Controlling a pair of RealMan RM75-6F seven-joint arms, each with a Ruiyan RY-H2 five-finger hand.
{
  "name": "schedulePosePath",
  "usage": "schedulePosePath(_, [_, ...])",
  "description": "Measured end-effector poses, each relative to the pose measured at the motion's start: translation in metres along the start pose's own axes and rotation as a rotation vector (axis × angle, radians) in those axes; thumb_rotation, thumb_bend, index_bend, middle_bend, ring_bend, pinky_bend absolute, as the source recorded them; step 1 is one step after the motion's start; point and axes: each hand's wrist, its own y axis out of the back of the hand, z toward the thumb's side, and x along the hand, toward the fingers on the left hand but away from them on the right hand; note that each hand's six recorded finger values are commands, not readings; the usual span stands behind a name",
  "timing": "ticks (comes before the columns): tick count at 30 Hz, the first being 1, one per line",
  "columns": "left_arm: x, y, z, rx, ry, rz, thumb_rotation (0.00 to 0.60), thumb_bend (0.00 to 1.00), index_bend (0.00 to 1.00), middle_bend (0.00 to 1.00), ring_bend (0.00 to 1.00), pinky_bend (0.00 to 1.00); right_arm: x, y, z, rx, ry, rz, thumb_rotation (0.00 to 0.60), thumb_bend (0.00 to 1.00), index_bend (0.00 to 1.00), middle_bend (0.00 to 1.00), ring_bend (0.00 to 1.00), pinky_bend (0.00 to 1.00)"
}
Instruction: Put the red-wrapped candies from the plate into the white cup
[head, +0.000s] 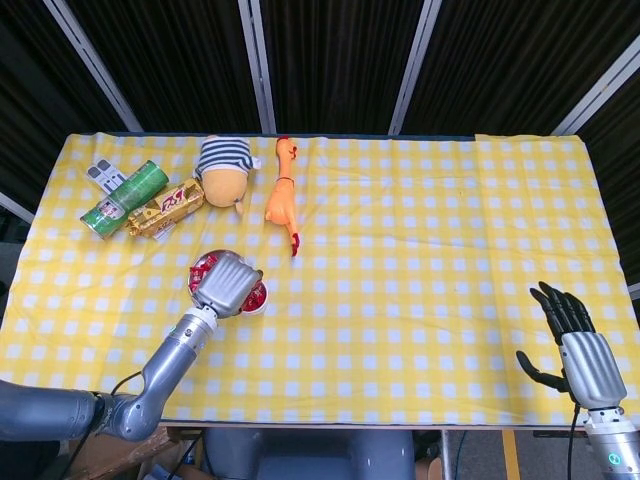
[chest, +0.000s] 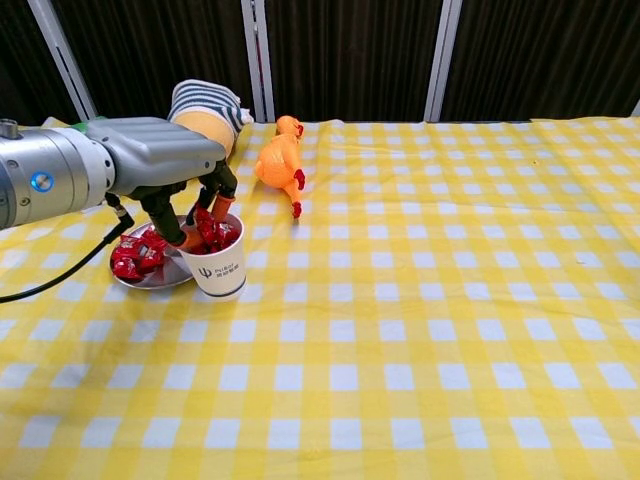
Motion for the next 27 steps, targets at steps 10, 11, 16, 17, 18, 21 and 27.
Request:
schedulePosePath(10, [-0.003, 0.008, -0.003, -0.032, -0.002, 0.026, 0.6, 0.34, 0.39, 0.44, 0.91, 0.95, 0.0, 0.0, 0.0, 0.0, 0.002, 0.0, 0.6, 0.39, 0.0, 0.0, 0.0, 0.0])
schedulePosePath(11, [-0.004, 0.009, -0.003, -0.037, -0.005, 0.031, 0.6, 0.34, 0.39, 0.44, 0.91, 0.95, 0.0, 0.0, 0.0, 0.0, 0.002, 0.0, 0.6, 0.39, 0.0, 0.0, 0.0, 0.0])
schedulePosePath(16, [-0.007, 0.012, -0.006, -0.056, -0.009, 0.045, 0.6, 0.32, 0.36, 0.39, 0.91, 0.95, 0.0, 0.0, 0.001, 0.0, 0.001, 0.001, 0.6, 0.39, 0.0, 0.0, 0.0, 0.0])
schedulePosePath(17, [-0.007, 0.013, -0.006, -0.061, -0.008, 0.047, 0.6, 0.32, 0.35, 0.37, 0.91, 0.95, 0.0, 0.0, 0.001, 0.0, 0.001, 0.0, 0.6, 0.39, 0.0, 0.0, 0.0, 0.0])
schedulePosePath(18, [-0.008, 0.013, -0.007, -0.067, -0.007, 0.049, 0.6, 0.31, 0.34, 0.34, 0.91, 0.95, 0.0, 0.0, 0.001, -0.001, 0.001, -0.001, 0.6, 0.39, 0.0, 0.0, 0.0, 0.0])
schedulePosePath(21, [-0.01, 0.013, -0.012, -0.085, 0.006, 0.061, 0.6, 0.3, 0.31, 0.31, 0.9, 0.95, 0.0, 0.0, 0.0, 0.0, 0.001, 0.0, 0.6, 0.38, 0.0, 0.0, 0.0, 0.0])
schedulePosePath(27, [-0.015, 0.011, -0.031, -0.112, 0.065, 0.086, 0.6, 0.27, 0.29, 0.32, 0.88, 0.95, 0.0, -0.001, 0.0, -0.001, 0.001, 0.002, 0.6, 0.39, 0.0, 0.0, 0.0, 0.0])
